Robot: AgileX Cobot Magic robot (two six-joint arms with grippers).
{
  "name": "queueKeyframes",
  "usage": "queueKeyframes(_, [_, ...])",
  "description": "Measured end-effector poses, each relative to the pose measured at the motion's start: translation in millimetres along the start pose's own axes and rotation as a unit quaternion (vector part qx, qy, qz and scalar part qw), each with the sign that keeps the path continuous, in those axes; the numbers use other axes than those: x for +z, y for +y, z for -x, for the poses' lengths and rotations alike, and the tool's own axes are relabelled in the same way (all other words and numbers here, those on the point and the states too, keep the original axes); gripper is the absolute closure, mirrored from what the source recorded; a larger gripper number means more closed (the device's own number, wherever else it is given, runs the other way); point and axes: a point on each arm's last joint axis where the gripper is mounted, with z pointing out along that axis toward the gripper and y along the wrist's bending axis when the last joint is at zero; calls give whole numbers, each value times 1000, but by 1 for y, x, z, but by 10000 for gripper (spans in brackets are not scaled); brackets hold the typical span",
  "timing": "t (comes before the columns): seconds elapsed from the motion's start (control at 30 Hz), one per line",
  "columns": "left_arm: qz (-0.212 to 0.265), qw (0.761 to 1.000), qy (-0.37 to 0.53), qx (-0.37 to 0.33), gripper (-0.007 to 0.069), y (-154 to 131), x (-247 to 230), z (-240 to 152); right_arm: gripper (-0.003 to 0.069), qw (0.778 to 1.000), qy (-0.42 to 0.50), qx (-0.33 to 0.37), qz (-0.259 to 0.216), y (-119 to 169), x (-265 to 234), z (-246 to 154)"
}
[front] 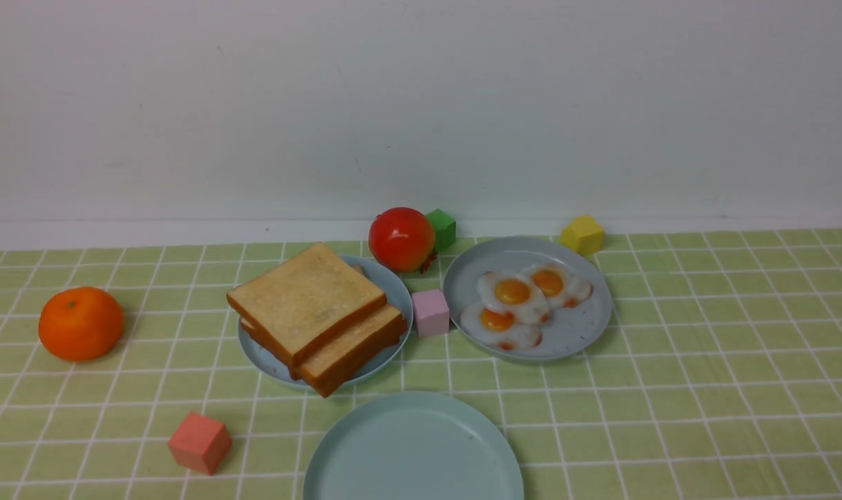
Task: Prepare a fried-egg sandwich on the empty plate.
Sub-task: Use the left arm to grab a slice of bread
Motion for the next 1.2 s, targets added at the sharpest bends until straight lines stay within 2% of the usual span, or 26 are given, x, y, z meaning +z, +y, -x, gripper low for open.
queueKeyframes(0.13, [-3,1000,-26,1,387,-1,0,5,418,999,-47,0,2,0,0,8])
queueKeyframes(0.33, [-4,999,-35,2,387,-1,0,6,418,998,-59,0,3,1,-1,11])
queueKeyframes(0.4, [-11,997,-72,-28,387,-2,-1,13,418,997,-77,12,5,1,-1,14])
queueKeyframes(0.47, [-28,985,-131,-108,387,-2,-3,24,418,992,-120,46,11,1,-3,22])
queueKeyframes(0.53, [-55,956,-212,-193,387,-2,-9,39,418,975,-199,95,21,0,-7,36])
queueKeyframes(0.57, [-56,955,-220,-193,387,-2,-9,40,418,973,-208,97,22,0,-8,37])
queueKeyframes(0.6, [-76,932,-264,-237,387,-1,-14,51,418,953,-273,127,31,-1,-14,49])
queueKeyframes(0.63, [-87,919,-286,-256,387,-1,-19,62,418,937,-318,140,38,-1,-20,60])
queueKeyframes(0.73, [-112,897,-338,-262,387,-1,-38,105,418,889,-428,152,56,0,-45,105])
queueKeyframes(0.77, [-120,890,-368,-242,387,-2,-53,138,418,874,-457,153,63,1,-56,133])
queueKeyframes(0.8, [-122,889,-378,-228,387,-3,-60,156,418,869,-466,155,67,3,-62,150])
queueKeyframes(0.83, [-121,890,-376,-227,387,-3,-60,160,418,870,-464,155,68,3,-63,154])
queueKeyframes(0.87, [-121,889,-379,-224,387,-2,-68,194,418,872,-458,156,73,7,-70,187])
queueKeyframes(0.9, [-120,890,-375,-230,387,-2,-70,210,418,873,-455,156,77,9,-75,208])
queueKeyframes(0.97, [-113,894,-349,-256,387,1,-73,245,418,895,-409,157,79,13,-72,240])
queueKeyframes(1.03, [-92,907,-284,-297,387,3,-59,269,418,925,-336,157,79,18,-64,267])
queueKeyframes(1.1, [-64,919,-218,-323,387,5,-42,277,418,949,-263,155,71,21,-46,275])
queueKeyframes(1.2, [1,936,-73,-345,387,7,5,267,418,979,-136,145,49,23,-6,274])
